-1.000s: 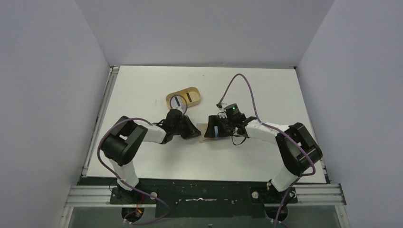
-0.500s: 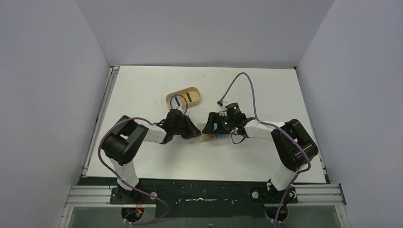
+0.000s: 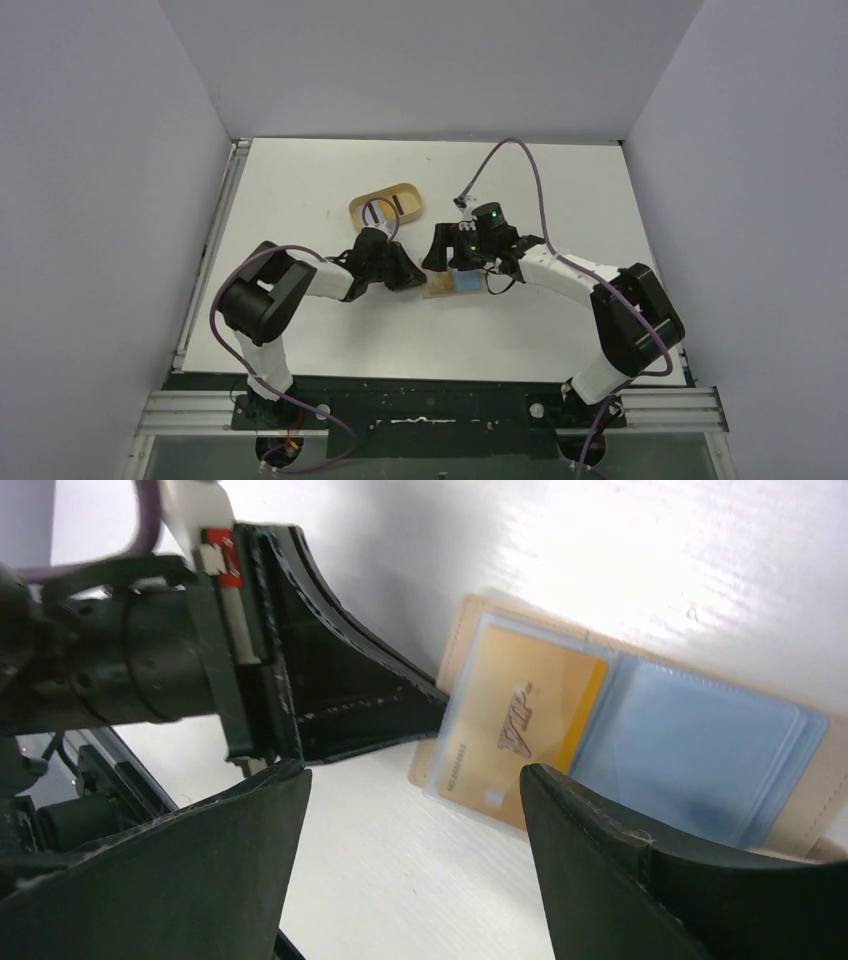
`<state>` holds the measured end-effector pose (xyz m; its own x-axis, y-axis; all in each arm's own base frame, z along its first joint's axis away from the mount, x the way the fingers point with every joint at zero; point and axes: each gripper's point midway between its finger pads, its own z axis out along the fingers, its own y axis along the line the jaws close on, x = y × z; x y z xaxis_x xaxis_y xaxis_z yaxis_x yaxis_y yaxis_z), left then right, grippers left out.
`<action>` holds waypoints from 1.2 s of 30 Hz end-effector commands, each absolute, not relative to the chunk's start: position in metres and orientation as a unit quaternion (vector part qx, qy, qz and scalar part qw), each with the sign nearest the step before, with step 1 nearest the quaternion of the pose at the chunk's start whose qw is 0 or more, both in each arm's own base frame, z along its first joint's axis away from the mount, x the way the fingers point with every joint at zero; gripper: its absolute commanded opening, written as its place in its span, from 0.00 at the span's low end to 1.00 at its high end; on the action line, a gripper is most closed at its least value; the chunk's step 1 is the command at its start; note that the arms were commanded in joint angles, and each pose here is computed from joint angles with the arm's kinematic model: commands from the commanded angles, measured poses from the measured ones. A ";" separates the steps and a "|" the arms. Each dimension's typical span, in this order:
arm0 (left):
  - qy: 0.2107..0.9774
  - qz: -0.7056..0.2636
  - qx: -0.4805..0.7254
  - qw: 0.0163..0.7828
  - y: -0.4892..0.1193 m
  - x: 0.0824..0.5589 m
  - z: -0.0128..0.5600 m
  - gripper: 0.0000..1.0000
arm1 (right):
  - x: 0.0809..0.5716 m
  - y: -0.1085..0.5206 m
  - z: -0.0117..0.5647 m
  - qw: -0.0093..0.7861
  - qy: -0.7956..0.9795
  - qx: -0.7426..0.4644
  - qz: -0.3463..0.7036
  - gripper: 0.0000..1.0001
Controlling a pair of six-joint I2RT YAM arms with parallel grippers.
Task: Take the credit cards out of the card holder
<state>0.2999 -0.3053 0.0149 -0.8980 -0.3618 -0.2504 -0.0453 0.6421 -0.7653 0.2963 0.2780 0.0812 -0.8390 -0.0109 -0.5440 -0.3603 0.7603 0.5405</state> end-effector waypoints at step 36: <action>0.922 -0.333 -0.109 0.165 -0.287 0.279 -0.029 0.00 | 0.286 0.275 0.013 0.216 0.935 -0.088 0.268 0.78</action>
<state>0.3001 -0.3070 0.0143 -0.8997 -0.3500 -0.2608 -0.0309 0.6472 -0.7617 0.3061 0.2741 0.0331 -0.8471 -0.0200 -0.5311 -0.3232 0.8126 0.4850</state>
